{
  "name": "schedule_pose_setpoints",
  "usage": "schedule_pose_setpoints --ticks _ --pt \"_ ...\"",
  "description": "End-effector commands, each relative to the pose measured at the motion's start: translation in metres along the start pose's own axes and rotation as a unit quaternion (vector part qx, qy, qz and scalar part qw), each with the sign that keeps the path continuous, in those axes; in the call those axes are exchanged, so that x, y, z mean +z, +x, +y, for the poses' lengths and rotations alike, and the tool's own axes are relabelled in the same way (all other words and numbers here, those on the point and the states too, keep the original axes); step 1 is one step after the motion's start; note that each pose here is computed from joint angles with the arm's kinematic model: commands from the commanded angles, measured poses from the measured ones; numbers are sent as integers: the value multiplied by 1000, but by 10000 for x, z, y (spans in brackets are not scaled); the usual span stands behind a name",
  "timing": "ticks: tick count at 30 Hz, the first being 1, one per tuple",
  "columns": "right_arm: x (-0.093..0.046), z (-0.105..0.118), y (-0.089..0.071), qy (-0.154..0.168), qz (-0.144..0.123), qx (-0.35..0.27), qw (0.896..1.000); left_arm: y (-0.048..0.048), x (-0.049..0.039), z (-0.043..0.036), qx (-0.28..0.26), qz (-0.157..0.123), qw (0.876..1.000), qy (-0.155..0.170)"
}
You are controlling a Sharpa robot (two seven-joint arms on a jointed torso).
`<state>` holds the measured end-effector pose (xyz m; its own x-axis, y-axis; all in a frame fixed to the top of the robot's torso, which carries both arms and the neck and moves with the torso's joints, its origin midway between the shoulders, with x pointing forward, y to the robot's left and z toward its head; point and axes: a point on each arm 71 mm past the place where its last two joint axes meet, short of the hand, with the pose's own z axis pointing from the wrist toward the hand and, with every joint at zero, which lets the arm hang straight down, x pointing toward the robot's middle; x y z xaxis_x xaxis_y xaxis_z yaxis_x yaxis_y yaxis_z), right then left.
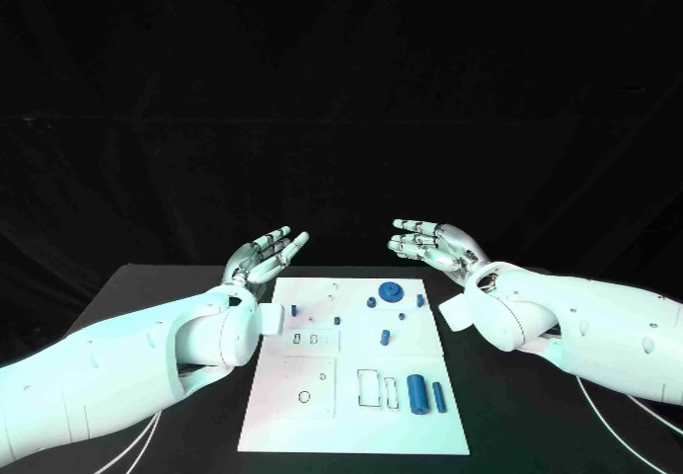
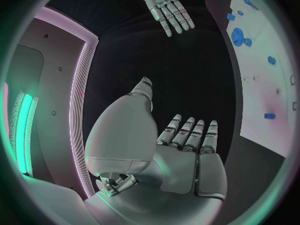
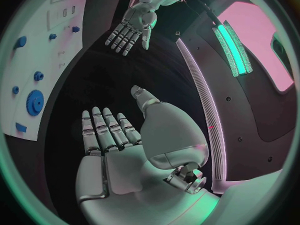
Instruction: Assemble the parts on the task board
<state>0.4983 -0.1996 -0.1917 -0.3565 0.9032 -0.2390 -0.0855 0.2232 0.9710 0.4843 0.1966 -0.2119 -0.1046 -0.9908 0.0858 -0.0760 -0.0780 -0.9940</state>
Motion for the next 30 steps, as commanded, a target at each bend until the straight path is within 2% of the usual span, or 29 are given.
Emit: schedule_pose_setpoints --ticks 1,9,12,14,17,21,25,30 --pt "5 101 -31 -46 8 -81 996 8 -25 -96 -6 17 1000 25" --pt "34 249 -174 -71 8 -153 986 -72 -103 -259 1 27 999 44" --pt "58 302 -224 -78 14 -194 978 -92 -138 -330 3 36 998 49" --pt "75 330 -244 -79 27 -235 968 -97 -167 -380 2 46 998 52" --pt "105 367 -249 -79 52 -317 944 -80 -227 -459 -1 70 996 54" --pt "137 397 -221 -75 70 -404 909 -34 -307 -527 -7 98 994 55" --pt "174 417 -184 -70 74 -476 874 10 -377 -589 -11 117 992 56" --pt "226 429 -124 -65 75 -536 838 46 -437 -662 -14 129 990 59"
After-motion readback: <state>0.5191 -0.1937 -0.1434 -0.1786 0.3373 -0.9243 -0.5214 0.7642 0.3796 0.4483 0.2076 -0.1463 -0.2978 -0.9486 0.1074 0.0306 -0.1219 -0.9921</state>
